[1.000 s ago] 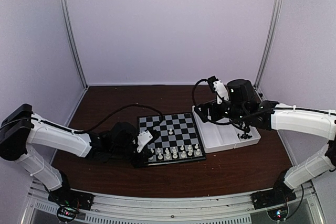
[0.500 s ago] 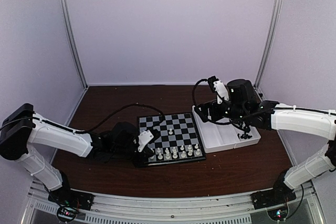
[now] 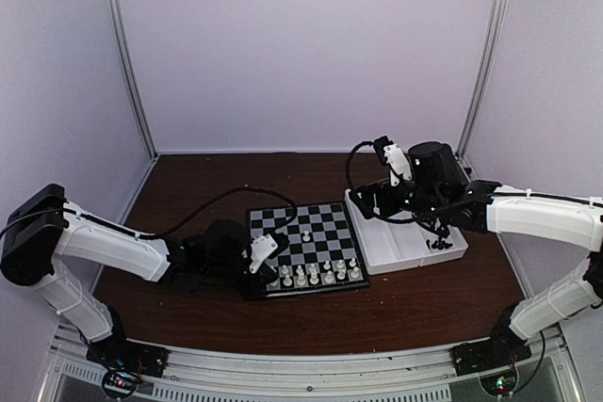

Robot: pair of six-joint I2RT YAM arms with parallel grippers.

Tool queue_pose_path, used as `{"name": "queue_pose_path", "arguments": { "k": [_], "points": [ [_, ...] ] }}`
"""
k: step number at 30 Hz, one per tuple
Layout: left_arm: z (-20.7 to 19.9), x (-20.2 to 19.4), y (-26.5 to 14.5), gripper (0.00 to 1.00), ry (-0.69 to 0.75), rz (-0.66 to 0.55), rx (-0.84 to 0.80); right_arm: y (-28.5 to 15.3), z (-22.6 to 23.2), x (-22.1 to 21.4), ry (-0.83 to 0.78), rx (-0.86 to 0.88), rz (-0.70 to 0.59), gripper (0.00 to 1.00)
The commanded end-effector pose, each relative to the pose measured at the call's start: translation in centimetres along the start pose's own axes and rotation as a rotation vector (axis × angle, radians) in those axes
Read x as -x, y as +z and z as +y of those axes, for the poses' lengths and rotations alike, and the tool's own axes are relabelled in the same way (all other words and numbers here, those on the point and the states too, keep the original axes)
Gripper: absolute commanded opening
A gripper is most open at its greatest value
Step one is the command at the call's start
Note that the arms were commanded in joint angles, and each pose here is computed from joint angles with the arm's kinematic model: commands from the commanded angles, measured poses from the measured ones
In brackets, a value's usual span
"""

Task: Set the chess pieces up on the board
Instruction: Place the chess piece on the chessboard.

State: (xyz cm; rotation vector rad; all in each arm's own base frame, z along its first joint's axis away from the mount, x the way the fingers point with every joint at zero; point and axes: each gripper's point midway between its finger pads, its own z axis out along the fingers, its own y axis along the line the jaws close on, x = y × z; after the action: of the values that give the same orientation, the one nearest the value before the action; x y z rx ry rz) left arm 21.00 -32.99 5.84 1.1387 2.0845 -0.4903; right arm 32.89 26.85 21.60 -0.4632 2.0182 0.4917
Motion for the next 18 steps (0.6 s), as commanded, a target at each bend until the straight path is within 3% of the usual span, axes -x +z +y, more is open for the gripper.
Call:
{"name": "queue_pose_path", "arguments": {
  "k": [1,12,18],
  "points": [
    [-0.33,1.62,0.22,0.03,0.004,-0.037,-0.012,-0.75,-0.32,0.60,0.013,-0.005,-0.031,1.00],
    [-0.34,1.72,0.09,0.21,-0.003,-0.029,-0.013,-0.61,-0.49,0.38,0.020,-0.005,-0.029,1.00],
    [-0.31,1.94,0.01,0.24,-0.007,-0.028,-0.011,-0.51,-0.43,0.33,0.023,0.000,-0.029,1.00]
  ]
}}
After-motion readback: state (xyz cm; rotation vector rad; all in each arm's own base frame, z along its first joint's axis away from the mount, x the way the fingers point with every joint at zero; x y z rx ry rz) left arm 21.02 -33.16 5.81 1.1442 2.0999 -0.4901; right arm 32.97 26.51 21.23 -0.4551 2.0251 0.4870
